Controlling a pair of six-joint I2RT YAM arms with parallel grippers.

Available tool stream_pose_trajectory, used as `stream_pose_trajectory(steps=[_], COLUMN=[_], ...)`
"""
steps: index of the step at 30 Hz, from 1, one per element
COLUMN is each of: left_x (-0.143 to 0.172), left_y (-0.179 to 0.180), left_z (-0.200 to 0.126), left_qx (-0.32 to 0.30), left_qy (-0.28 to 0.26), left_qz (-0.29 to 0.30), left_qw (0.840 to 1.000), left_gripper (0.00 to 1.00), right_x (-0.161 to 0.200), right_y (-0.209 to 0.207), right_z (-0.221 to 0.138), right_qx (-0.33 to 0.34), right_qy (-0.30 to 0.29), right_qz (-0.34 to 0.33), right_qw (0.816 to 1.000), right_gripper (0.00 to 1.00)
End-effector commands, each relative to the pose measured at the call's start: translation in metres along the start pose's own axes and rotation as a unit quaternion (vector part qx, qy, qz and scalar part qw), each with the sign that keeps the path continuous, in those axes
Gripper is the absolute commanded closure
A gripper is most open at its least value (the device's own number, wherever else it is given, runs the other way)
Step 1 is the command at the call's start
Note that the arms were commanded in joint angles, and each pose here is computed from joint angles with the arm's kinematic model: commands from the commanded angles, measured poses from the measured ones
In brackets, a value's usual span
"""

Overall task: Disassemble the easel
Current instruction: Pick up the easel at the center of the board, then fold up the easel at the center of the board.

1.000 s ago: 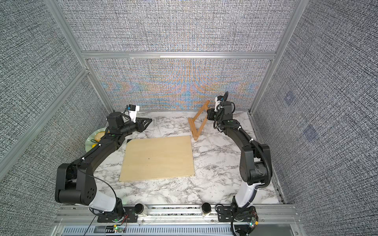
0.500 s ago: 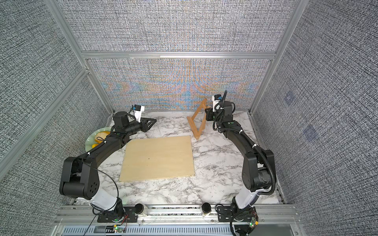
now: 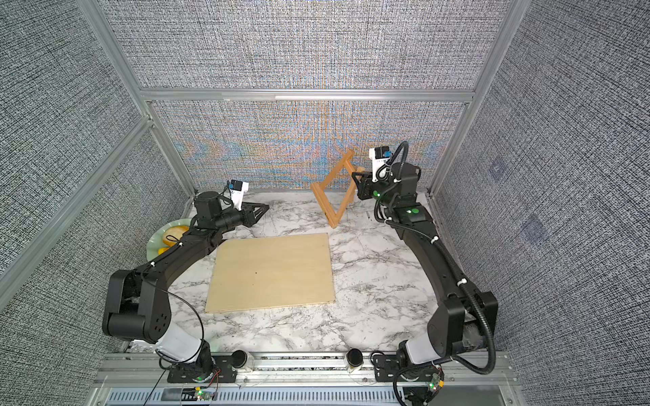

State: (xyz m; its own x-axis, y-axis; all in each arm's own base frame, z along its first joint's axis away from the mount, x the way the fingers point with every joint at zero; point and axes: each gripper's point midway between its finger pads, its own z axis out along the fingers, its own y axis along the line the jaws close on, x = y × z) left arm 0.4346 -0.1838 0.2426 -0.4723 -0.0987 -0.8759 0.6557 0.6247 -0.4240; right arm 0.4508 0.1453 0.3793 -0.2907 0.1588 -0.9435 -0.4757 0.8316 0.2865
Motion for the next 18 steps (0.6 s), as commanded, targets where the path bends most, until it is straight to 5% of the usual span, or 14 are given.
stream_pose_trajectory(steps=[1, 13, 18], left_x=[-0.007, -0.004, -0.003], left_y=[-0.006, -0.005, -0.006], left_z=[-0.002, 0.002, 0.002], left_qx=[0.008, 0.016, 0.019], left_qy=[-0.007, -0.005, 0.0], left_qz=[0.02, 0.013, 0.012], left_qw=[1.0, 1.0, 1.0], left_gripper=[0.71, 0.72, 0.72], right_x=[0.001, 0.051, 0.071], right_y=[0.005, 0.013, 0.008], right_z=[-0.019, -0.071, -0.085], right_qx=[-0.031, -0.029, -0.003], right_qy=[0.012, 0.059, 0.115], right_qz=[0.049, 0.109, 0.075], right_qw=[0.998, 0.992, 0.991], right_gripper=[1.0, 1.0, 1.0])
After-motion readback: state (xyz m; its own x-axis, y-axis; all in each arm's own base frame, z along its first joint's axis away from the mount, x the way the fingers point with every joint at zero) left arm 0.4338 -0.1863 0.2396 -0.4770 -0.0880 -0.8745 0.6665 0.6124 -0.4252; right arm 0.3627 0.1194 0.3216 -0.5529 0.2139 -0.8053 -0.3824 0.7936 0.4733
